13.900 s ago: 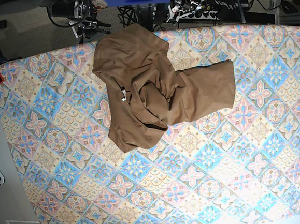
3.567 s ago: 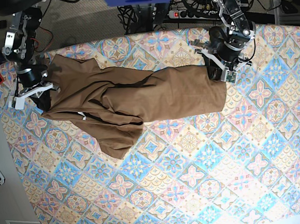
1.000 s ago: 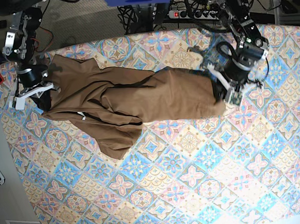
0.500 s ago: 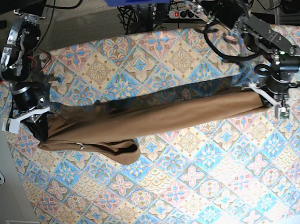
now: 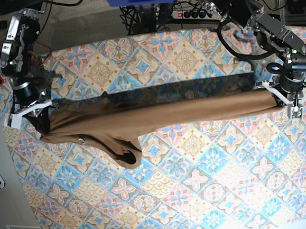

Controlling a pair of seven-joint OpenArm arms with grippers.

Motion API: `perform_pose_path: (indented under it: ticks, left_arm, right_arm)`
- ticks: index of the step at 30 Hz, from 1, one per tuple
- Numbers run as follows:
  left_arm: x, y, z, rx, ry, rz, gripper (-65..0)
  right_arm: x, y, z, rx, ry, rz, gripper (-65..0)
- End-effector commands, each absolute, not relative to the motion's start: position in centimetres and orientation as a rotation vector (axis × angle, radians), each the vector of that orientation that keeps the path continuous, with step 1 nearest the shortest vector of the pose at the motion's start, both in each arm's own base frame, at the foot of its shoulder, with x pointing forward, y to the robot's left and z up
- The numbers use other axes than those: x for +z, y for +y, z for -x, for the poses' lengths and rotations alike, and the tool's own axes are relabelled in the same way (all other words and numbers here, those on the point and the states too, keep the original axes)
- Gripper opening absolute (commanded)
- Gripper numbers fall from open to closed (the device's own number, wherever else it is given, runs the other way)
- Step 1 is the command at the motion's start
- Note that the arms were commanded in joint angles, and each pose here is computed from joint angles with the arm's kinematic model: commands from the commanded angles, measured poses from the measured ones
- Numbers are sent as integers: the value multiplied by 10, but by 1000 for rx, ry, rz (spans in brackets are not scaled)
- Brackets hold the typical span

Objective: Layout the t-shirt on the table in an organized manner, then fold the t-shirt properly
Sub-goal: 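Lift the shirt and pull both grippers apart to stretch it, then lower the stretched shirt onto the table and open the right gripper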

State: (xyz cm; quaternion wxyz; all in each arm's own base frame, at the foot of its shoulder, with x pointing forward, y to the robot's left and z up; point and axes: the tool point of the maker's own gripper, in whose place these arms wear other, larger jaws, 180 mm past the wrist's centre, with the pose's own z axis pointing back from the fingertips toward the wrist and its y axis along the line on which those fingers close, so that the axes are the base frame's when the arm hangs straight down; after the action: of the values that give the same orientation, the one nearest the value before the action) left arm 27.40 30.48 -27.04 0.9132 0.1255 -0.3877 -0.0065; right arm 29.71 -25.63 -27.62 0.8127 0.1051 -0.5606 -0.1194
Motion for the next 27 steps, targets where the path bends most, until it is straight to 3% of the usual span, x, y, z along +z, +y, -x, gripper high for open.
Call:
perform_pose_path:
  ticks: [1, 9, 15, 21, 25, 27]
  left_arm:
    - [-259, 309, -279, -14, -836, -283, -650]
    - [-299, 286, -301, -104, -734, -170, -650]
    - [-330, 287, -314, -85, -683, -116, -650]
    - [-339, 287, -315, -81, -682, -167, -650]
    - [-344, 293, -309, -82, -648, -205, -520]
    - [-346, 293, -307, -82, -639, -205, -480]
  right_arm:
    - [-253, -261, -310, -243, -1287, -216, -650]
    - [-284, -213, -351, -190, -1202, -353, -650]
    - [-316, -215, -370, -140, -1123, -262, -650]
    - [-302, -219, -391, -86, -1159, -183, -650]
    - [-302, -219, -390, -84, -1157, -181, -650]
    - [-300, -219, -390, -82, -1161, -182, -560]
